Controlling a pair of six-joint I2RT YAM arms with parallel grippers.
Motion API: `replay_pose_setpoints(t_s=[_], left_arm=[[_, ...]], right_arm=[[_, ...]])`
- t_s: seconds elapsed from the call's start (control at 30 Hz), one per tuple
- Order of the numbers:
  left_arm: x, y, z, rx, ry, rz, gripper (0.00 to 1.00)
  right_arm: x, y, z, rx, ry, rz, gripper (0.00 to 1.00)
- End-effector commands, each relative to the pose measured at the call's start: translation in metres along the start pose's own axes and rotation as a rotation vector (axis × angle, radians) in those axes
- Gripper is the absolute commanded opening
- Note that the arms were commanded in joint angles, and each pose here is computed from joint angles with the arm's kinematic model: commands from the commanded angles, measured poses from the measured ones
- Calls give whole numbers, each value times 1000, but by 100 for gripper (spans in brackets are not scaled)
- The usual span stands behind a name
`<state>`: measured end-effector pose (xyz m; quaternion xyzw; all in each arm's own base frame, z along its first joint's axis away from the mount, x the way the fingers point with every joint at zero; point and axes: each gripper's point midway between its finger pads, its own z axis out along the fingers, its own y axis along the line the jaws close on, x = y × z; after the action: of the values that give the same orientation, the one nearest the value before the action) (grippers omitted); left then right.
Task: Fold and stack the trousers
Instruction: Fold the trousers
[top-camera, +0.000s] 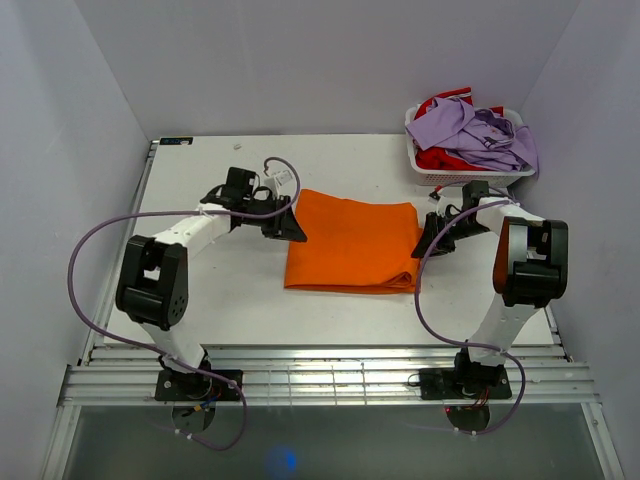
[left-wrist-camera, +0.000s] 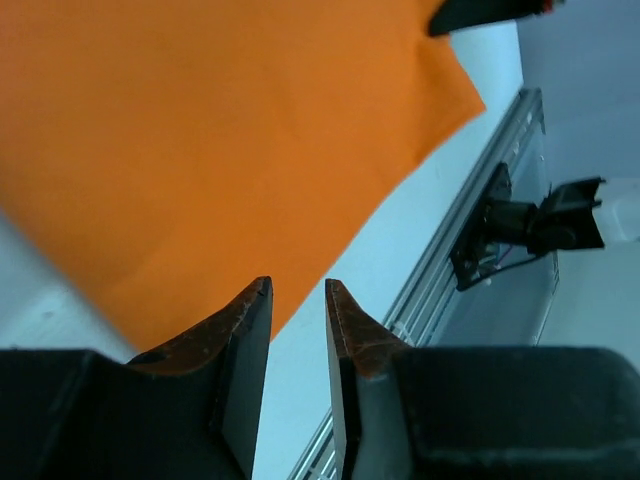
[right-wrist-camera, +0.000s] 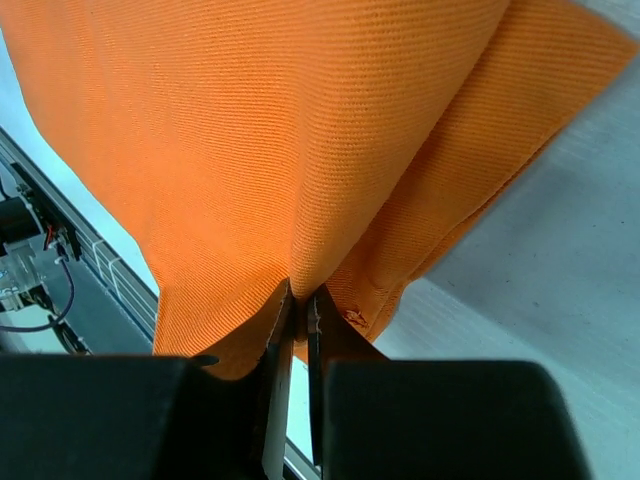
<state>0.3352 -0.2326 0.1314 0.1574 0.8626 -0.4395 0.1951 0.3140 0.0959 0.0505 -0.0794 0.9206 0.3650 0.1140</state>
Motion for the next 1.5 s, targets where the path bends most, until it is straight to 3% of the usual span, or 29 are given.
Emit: replay_pose_setpoints(t_s=[0.0,0.1,0.23,0.33,0.5,0.67,0.8,0.9,0.97,1.0,1.07,1.1,1.2,1.27,1.33,1.47], left_arm=[[4,-67,5,231,-38,99,37],[-3,-107,30,334,-113,142,32],[9,-143,85,427,-48,68,30],[5,-170,114,493,-65,-8,29],[17,-170,176,516,-56,-139,26],[35,-185,215,525,-24,-141,24],[72,-150,239,417,62,-292,18],[94,-135,241,360,94,-300,17],[106,-128,240,291,126,-264,18],[106,-125,240,264,119,-252,23],[101,-130,230,263,105,-223,35],[97,-134,224,283,104,-202,42],[71,-166,195,365,58,-53,52],[64,-186,175,421,48,39,55],[55,-212,148,487,32,93,57],[45,-207,113,493,14,67,63]], right_arm=[[-9,0,-4,16,-5,-34,8],[-8,0,-1,4,0,-18,8],[-9,0,1,-4,-5,-20,8],[-7,0,2,-11,-2,-25,8],[-4,-2,4,-14,0,-27,8],[0,-4,8,-18,5,-21,8],[1,-7,9,-12,-2,-21,8],[-2,-9,10,-5,-7,-9,9],[-7,-9,9,3,-16,-1,16],[-11,-8,7,6,-25,0,25],[-23,-7,-1,27,-55,-11,32],[-30,-4,-8,35,-79,-21,44],[-65,4,-39,64,-176,-77,63],[-89,14,-59,68,-235,-140,66],[-100,29,-69,37,-267,-171,61],[-110,65,-72,-77,-298,-201,61]])
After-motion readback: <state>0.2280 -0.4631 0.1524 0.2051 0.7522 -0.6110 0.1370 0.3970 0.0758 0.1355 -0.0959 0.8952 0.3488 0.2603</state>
